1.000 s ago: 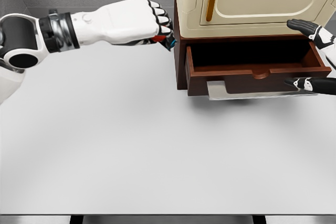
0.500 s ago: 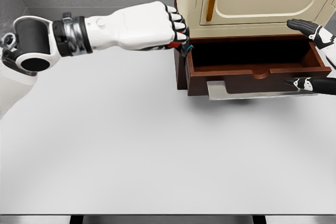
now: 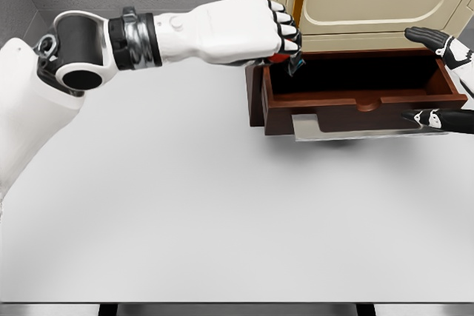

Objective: Put the switch into the drawer with left arm, and close the drawer with right arm

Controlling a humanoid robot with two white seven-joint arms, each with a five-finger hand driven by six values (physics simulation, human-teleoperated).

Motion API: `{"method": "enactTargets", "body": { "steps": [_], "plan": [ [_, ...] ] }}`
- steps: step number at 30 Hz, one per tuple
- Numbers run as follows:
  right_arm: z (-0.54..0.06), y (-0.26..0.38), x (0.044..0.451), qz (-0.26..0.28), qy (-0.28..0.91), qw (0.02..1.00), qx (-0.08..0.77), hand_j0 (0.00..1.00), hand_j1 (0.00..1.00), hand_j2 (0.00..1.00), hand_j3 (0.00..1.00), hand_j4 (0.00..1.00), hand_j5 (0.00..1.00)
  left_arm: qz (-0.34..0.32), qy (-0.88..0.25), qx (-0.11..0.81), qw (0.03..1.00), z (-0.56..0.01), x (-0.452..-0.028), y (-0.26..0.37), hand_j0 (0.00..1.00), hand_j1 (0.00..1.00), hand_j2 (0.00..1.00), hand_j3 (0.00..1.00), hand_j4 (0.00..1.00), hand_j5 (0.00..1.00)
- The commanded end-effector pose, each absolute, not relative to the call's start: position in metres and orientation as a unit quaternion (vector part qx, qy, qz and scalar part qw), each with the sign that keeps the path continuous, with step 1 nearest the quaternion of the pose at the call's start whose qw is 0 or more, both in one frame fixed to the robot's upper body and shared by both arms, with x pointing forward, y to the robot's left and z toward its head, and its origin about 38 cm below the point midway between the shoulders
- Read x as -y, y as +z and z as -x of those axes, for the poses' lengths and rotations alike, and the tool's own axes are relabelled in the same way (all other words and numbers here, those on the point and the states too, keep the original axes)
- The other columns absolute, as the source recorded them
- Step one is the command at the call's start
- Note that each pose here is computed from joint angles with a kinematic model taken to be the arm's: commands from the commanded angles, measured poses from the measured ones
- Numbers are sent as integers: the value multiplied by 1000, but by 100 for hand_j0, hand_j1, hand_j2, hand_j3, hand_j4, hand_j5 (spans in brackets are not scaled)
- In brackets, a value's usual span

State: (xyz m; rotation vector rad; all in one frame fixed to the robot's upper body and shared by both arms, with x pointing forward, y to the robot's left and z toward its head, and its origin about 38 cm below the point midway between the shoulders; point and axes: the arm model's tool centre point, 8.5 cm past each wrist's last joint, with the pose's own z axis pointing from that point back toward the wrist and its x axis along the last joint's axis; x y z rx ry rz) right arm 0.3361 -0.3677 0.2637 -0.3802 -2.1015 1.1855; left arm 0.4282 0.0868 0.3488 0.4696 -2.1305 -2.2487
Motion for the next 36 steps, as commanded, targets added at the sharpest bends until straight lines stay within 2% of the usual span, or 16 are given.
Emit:
{"method": "enactTargets", "body": {
  "steps": [1, 9, 16, 22, 23, 25, 36],
  "plan": [
    [-336, 264, 368, 145, 454, 343, 809, 100, 100, 100, 100, 100, 100, -138, -716, 684, 9, -430, -76, 346, 46, 46, 46, 46, 46, 46],
    [-336, 264, 368, 145, 454, 344, 809, 100, 100, 100, 100, 100, 100, -128, -726, 676, 13, -439, -55, 346, 46, 46, 46, 46, 46, 46],
    [-336, 264, 368, 145, 455, 343, 809, 100, 100, 100, 100, 100, 100, -135, -729, 671, 16, -443, -56, 346, 46, 46, 46, 46, 46, 46],
    [-336, 263, 368, 145, 454, 344, 809, 100, 100, 100, 100, 100, 100, -127, -725, 677, 13, -449, -22, 348, 47, 47, 47, 47, 47, 47],
    [-336, 263, 368, 145, 454, 344, 809, 100, 100, 100, 100, 100, 100, -124, -724, 679, 13, -449, -16, 349, 49, 49, 49, 49, 49, 49],
    [-336, 263, 368, 145, 454, 344, 809, 100, 100, 100, 100, 100, 100, -125, -722, 680, 16, -452, -17, 351, 100, 100, 100, 100, 100, 100],
    [-336, 263, 368, 145, 454, 344, 809, 100, 100, 100, 100, 100, 100, -135, -731, 668, 45, -467, -38, 341, 100, 100, 100, 100, 100, 100]
  ]
}}
